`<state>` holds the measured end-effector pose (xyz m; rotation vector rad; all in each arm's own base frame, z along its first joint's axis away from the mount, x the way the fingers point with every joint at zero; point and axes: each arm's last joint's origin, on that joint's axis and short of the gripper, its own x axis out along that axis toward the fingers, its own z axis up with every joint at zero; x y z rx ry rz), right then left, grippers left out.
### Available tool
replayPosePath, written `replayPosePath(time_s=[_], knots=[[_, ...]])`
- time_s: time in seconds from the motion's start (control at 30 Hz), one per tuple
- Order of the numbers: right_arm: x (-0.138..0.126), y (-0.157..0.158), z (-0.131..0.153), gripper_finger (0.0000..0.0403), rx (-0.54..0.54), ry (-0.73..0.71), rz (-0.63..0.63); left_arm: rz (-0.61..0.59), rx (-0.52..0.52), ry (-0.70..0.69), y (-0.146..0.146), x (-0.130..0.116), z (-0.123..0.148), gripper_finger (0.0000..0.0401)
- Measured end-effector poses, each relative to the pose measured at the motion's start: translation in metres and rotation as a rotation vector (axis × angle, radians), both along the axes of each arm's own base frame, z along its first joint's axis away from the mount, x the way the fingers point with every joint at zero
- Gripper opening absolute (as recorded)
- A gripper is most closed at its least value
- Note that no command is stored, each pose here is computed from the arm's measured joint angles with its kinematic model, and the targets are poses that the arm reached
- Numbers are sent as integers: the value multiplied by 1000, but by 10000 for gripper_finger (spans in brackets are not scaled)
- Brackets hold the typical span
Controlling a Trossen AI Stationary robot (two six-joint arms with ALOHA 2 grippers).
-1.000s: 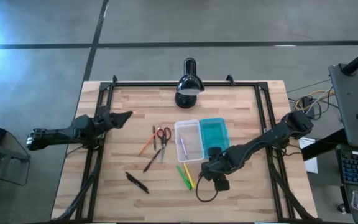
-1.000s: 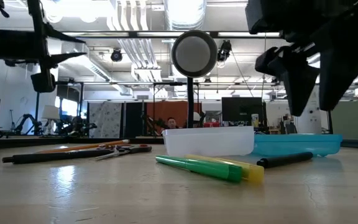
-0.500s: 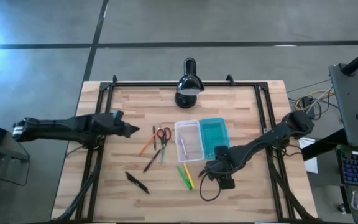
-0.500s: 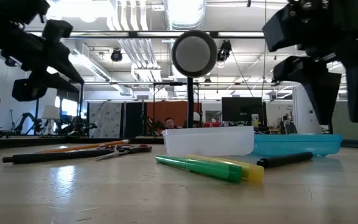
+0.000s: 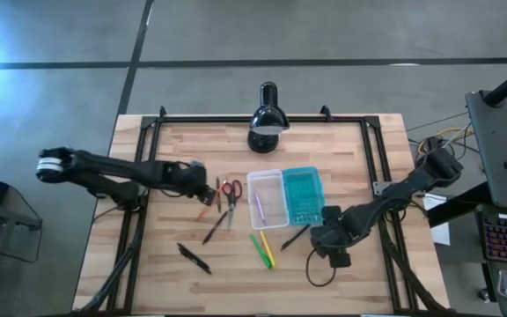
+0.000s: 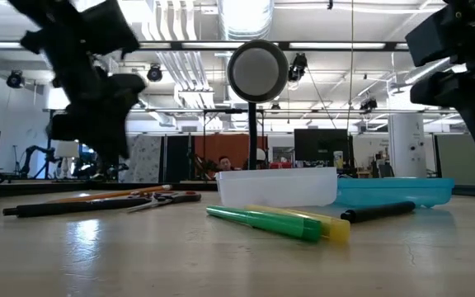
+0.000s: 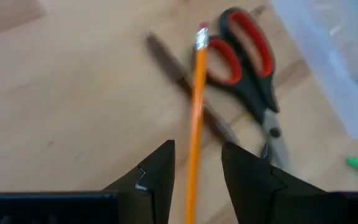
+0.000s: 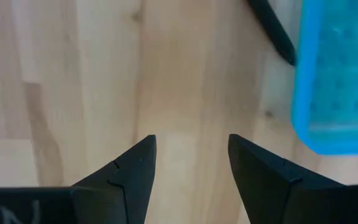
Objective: Pick & place school supplies into a supply box
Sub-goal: Put the black and orange scissors into the supply box
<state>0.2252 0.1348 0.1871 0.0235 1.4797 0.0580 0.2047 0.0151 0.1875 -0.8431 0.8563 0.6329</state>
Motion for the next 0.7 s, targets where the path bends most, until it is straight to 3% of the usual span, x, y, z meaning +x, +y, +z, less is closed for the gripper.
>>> replayPosePath(time_s=[0.27, 0.7], knots=[[-17, -8, -2, 192, -17, -22, 6, -100, 17, 122, 1, 33, -4, 116], [-34, -18, -5, 192, -2, -51, 8, -125, -5, 214, 1, 48, -23, 117]])
